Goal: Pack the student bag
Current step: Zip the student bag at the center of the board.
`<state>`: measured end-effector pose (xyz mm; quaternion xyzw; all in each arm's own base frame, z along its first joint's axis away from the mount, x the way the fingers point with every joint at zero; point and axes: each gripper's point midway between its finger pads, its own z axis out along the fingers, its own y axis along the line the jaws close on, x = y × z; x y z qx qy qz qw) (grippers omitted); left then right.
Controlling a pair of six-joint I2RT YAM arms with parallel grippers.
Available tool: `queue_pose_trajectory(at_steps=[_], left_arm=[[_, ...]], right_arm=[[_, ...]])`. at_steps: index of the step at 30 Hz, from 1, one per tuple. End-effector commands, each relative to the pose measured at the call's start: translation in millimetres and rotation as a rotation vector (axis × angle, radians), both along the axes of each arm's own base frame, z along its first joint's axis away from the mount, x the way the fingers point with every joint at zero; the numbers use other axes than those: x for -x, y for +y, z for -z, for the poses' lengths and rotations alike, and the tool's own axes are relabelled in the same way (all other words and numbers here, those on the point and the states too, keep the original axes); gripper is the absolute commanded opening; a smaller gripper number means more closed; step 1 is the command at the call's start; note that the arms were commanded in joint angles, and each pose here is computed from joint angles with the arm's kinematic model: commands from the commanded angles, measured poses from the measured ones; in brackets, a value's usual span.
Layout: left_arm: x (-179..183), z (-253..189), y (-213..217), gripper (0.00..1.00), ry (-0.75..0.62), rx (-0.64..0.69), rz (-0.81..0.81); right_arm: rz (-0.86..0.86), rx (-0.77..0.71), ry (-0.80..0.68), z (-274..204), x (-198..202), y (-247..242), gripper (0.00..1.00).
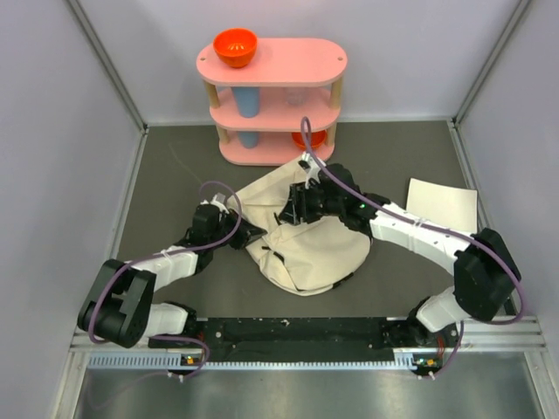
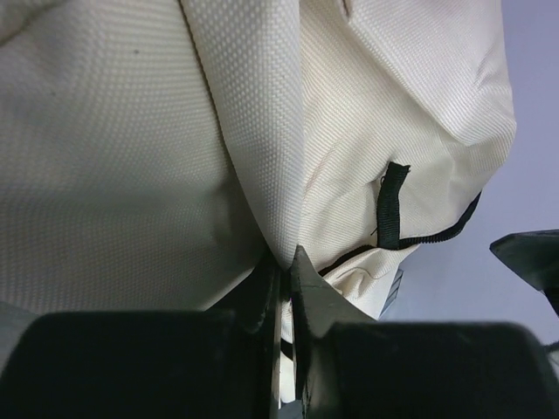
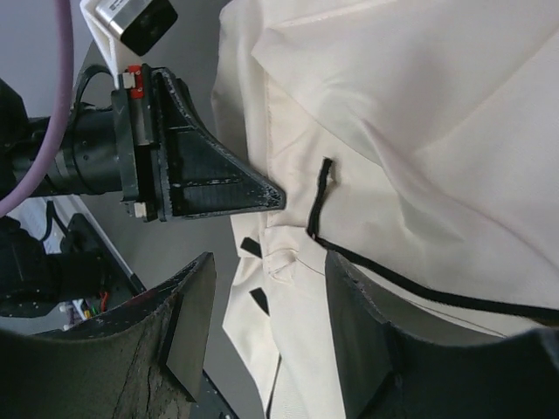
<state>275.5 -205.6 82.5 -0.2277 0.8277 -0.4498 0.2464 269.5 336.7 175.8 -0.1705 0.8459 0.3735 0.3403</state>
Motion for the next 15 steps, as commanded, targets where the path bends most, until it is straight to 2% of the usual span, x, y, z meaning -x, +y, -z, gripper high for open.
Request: queue_pose_trajectory(at_steps=[1,4,12,15], left_arm=[[-22.5,-35.7,-3.4,0.05,-0.153,0.02,-0.009],[-21.1,-43.2,-4.3,0.0,-0.175,0.02,0.006],[-16.3,-68.1,-4.2,0.0,-0.251,0.041,0.022],[-15.4,-72.5,-4.4,0.0,-0.271,0.033,0.035]], right_arm=[[-0.097,0.003,-0.073,-22.0,1.8,25.4,0.53],[-0.101,0.051,-0.036,-3.7,-2.1,32.5,0.52],[-0.07,0.149,-0.021,27.1,-13.7,33.9,0.48],[-0.107,0.156,0.0,36.3,-10.8,38.8,0.46]])
